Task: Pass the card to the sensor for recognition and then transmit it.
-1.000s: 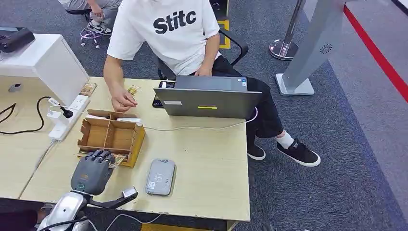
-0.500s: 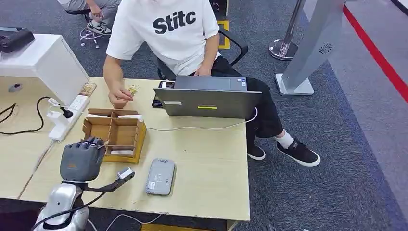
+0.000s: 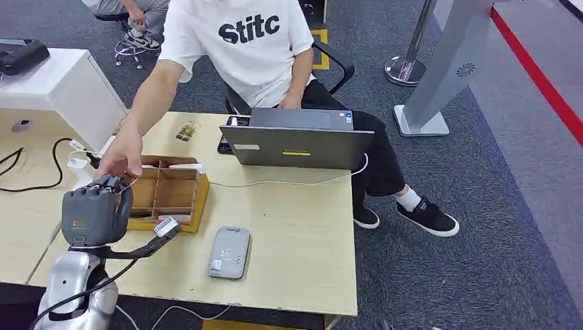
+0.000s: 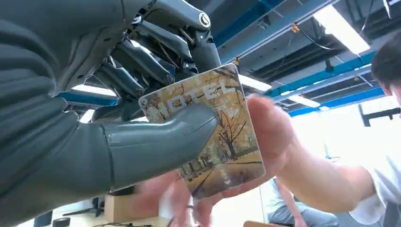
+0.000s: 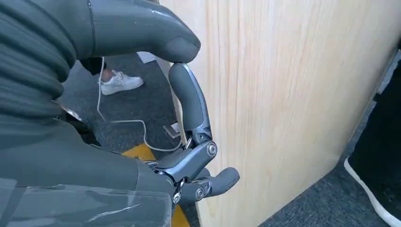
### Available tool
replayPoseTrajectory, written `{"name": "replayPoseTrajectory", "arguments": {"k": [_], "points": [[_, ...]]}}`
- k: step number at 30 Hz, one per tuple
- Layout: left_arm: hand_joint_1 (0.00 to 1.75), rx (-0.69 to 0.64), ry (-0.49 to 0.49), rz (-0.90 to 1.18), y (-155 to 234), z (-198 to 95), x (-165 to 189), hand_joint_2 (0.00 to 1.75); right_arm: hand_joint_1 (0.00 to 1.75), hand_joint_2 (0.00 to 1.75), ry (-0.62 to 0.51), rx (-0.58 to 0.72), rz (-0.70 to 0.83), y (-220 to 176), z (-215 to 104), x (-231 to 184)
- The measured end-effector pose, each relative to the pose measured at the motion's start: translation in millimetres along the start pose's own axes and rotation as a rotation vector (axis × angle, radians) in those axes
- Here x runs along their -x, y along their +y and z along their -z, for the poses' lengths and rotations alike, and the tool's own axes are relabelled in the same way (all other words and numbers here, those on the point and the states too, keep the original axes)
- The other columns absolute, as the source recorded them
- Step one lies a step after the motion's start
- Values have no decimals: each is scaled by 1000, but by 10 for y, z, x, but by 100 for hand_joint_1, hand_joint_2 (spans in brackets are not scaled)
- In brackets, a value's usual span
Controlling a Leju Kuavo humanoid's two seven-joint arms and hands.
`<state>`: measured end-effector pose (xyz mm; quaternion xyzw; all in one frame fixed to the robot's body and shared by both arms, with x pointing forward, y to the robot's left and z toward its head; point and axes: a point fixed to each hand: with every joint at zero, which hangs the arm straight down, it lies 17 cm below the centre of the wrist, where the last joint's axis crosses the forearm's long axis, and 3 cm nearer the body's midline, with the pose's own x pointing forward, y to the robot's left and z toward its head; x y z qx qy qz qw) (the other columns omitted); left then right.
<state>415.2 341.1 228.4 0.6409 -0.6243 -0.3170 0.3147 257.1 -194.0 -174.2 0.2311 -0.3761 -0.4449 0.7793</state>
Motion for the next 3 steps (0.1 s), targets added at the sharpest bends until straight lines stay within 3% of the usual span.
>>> {"name": "replayPoseTrajectory", "arguments": {"k": [3], "points": [[175,-9,1,1,34,15,2,175,0,175,2,-1,0,3,-1,6]]}}
